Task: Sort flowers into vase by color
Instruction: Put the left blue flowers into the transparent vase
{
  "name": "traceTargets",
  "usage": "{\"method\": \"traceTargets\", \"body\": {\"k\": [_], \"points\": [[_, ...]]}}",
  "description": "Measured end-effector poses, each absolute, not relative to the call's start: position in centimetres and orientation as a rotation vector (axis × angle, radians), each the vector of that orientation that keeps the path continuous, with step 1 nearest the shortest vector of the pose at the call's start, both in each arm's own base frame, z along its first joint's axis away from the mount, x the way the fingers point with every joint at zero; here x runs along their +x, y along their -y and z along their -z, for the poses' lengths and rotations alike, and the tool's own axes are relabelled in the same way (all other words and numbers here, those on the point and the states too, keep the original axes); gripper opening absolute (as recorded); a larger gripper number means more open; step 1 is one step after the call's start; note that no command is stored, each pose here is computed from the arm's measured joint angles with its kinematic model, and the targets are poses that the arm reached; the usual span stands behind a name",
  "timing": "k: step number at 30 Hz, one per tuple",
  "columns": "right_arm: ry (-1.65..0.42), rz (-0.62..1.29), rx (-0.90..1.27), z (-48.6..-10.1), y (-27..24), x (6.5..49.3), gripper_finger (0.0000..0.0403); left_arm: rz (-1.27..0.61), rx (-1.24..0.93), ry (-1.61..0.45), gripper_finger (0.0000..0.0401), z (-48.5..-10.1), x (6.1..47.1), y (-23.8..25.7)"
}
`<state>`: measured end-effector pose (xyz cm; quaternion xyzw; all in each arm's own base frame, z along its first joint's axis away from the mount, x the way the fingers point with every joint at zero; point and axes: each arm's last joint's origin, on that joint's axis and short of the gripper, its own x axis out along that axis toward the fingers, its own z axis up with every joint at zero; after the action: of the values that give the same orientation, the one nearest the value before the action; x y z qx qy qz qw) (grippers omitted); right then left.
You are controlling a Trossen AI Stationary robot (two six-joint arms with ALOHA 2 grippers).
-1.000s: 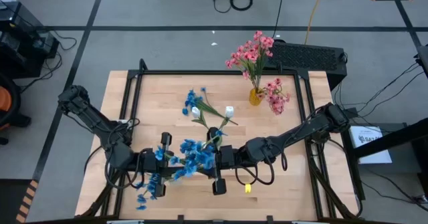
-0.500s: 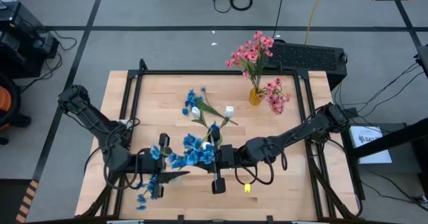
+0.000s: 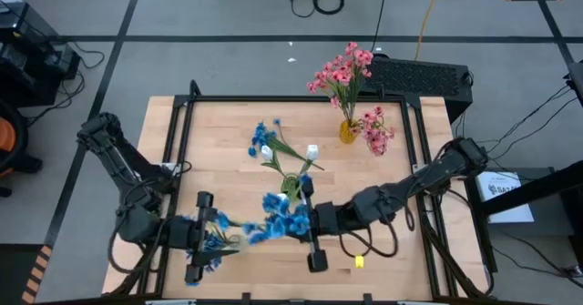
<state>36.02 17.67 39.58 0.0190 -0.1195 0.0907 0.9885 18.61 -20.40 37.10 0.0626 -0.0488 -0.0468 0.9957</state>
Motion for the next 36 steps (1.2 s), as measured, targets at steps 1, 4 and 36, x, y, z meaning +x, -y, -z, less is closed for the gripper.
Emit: {"method": "traceTargets", "body": {"k": [1,4,36], "points": [[0.239,-0.194,0.045,-39.7,-18.0,35.7,0.0004,0.09,0.123,0.099,0.0247,-37.2,18.4,20.4],[0.231,-0.23,0.047,-39.5,-19.3,35.2,0.0004,0.06,0.118,0.095,0.0247,-37.3,18.1,20.5],[0.297,-0.099,0.117,-26.9,-20.8,43.3,0.0004,-0.308,0.165,-0.084,0.0243,-36.0,13.4,18.0]]}}
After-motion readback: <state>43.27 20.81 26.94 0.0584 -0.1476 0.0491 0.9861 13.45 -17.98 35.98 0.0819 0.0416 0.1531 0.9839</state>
